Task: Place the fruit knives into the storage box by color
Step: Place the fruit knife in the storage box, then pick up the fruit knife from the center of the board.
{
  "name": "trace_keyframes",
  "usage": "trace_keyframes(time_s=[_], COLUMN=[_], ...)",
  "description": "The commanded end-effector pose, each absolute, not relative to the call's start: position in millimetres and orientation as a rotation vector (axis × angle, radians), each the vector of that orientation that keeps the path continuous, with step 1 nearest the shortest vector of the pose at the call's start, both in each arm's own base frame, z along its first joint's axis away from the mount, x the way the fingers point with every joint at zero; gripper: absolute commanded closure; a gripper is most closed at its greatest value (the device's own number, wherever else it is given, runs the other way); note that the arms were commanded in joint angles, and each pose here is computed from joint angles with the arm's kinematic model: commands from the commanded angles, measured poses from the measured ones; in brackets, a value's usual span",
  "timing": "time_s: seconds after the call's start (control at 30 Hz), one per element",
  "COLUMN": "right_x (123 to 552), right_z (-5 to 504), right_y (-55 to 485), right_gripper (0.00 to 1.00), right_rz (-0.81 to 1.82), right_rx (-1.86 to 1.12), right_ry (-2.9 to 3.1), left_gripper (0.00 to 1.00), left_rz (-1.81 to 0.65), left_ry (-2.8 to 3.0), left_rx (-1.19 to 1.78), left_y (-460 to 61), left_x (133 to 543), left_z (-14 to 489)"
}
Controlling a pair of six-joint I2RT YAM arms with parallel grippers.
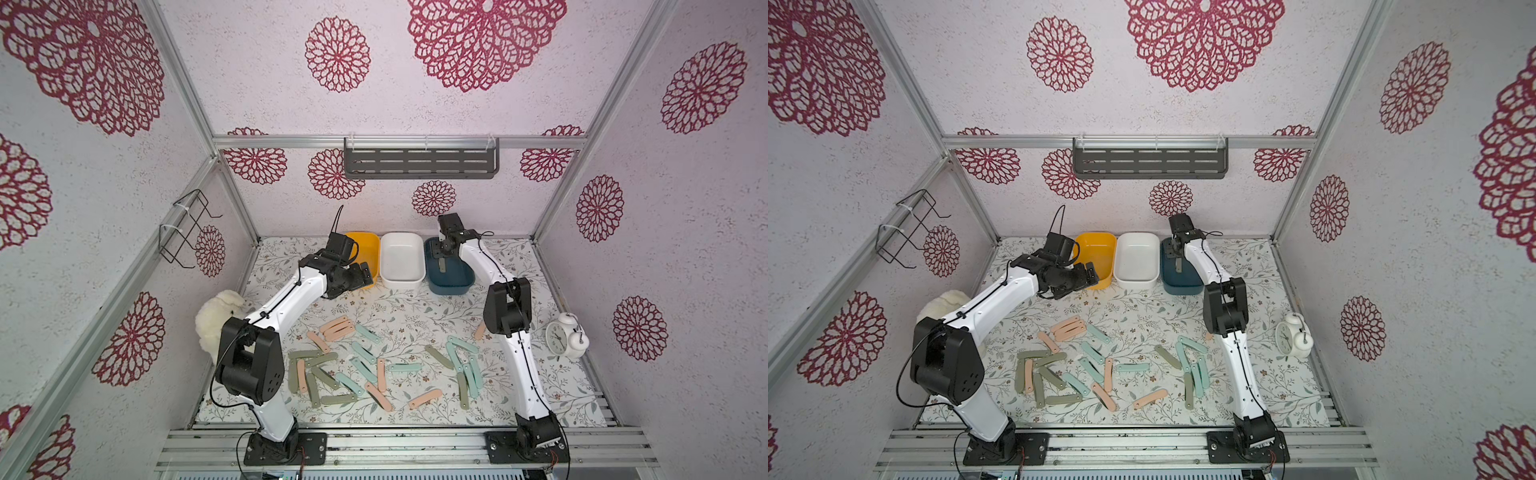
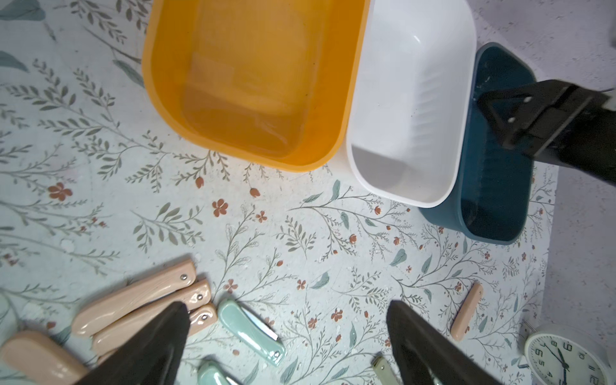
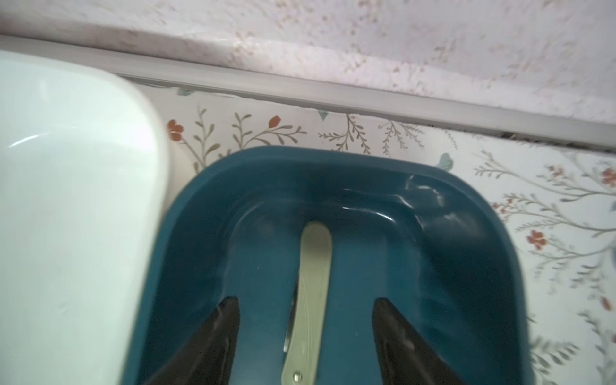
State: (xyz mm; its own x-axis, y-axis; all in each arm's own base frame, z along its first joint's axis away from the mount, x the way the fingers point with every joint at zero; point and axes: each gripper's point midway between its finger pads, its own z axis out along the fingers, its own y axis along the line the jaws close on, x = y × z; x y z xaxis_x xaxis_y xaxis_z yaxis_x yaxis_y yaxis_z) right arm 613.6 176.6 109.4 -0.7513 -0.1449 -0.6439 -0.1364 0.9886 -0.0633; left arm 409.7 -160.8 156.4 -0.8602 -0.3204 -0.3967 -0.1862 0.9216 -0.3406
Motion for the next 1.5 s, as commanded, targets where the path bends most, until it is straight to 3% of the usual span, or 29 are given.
trace_keyframes(time_s=[0.0, 0.3, 0.4, 0.5, 0.7, 1.03, 1.47], right_x=[587.2, 505.8, 463.8, 422.8, 373.0, 363.5, 368.1], right_z=[201.4, 225.0, 211.1, 192.3, 149.5, 126.6, 116.3], right_y=[195.8, 198.8, 199.3, 201.6, 205.9, 214.6, 221.2], right_gripper=[0.28, 0.21, 0.14, 0.01, 0.01, 0.01, 0.01], right_rz=[0.006, 0.120, 0.177, 0.262, 0.380, 0.435, 0.454], right_rx=[-0.222, -0.226, -0.239, -0.271, -0.316, -0.359, -0.366], right_ry=[2.289, 2.223, 2.243, 2.256, 2.316, 2.349, 2.370], left_gripper=[0.03, 0.03, 0.01, 0.02, 0.13, 0.27, 0.32], left_rz=[-0.335, -0.271, -0.222, -0.213, -0.201, -0.158, -0.143], left_ry=[2.650, 2.688, 2.708, 2.742, 2.837, 2.925, 2.974], left_rx=[-0.420, -0.518, -0.584, -0.589, -0.590, -0.570, -0.514], left_y=[-153.7, -148.6, -145.7, -153.1, -165.7, -184.2, -194.5], left_x=[387.7, 347.8, 334.3, 324.0, 308.9, 321.2, 331.9], left_z=[157.3, 147.3, 143.2, 134.8, 106.5, 67.2, 35.8])
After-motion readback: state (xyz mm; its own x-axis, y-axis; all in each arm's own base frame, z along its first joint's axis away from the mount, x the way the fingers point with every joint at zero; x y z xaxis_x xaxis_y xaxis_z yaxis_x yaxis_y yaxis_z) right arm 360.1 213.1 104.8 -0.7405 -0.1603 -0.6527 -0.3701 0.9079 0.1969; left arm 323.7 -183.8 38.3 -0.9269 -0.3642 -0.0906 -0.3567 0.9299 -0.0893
